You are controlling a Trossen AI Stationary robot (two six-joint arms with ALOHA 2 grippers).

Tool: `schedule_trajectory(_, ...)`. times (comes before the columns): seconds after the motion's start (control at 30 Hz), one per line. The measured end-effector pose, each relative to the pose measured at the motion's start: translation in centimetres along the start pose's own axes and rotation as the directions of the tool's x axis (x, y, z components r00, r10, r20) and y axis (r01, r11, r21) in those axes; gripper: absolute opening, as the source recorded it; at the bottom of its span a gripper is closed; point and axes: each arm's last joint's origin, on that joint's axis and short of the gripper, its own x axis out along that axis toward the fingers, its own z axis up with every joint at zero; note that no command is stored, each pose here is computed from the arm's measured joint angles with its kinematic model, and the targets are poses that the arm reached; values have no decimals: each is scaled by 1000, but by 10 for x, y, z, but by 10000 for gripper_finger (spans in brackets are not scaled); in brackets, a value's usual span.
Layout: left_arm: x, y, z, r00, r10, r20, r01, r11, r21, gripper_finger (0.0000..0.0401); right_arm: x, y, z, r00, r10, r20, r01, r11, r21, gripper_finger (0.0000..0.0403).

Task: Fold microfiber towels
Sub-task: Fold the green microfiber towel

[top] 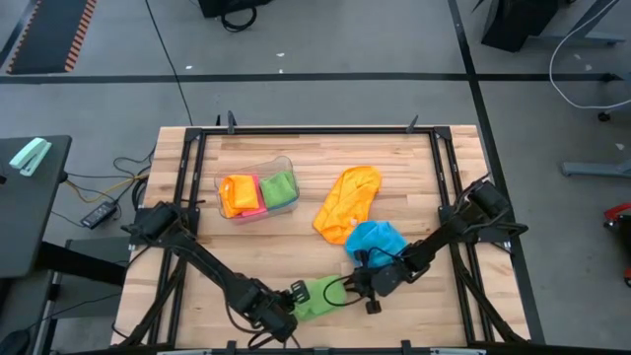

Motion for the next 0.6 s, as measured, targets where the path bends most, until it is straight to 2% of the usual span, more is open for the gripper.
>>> schedule_trajectory(0.13,-6,16,2,999,-39,33,40,998,-46,27,1,-2,1,1000,-6,0,6,1000,7,76)
schedule_trajectory(0.3,-7,33,-3,992,-98,74,106,988,-115,14,1,-2,1,1000,-6,0,6,1000,13,85)
schedule_trajectory(0.43,-7,38,-6,992,-107,70,116,985,-128,12,1,-4,2,1000,-11,3,11,1000,16,124)
schedule_trajectory(0.6,-7,38,-7,992,-106,71,115,985,-130,32,3,-10,4,1000,-25,7,25,999,41,193)
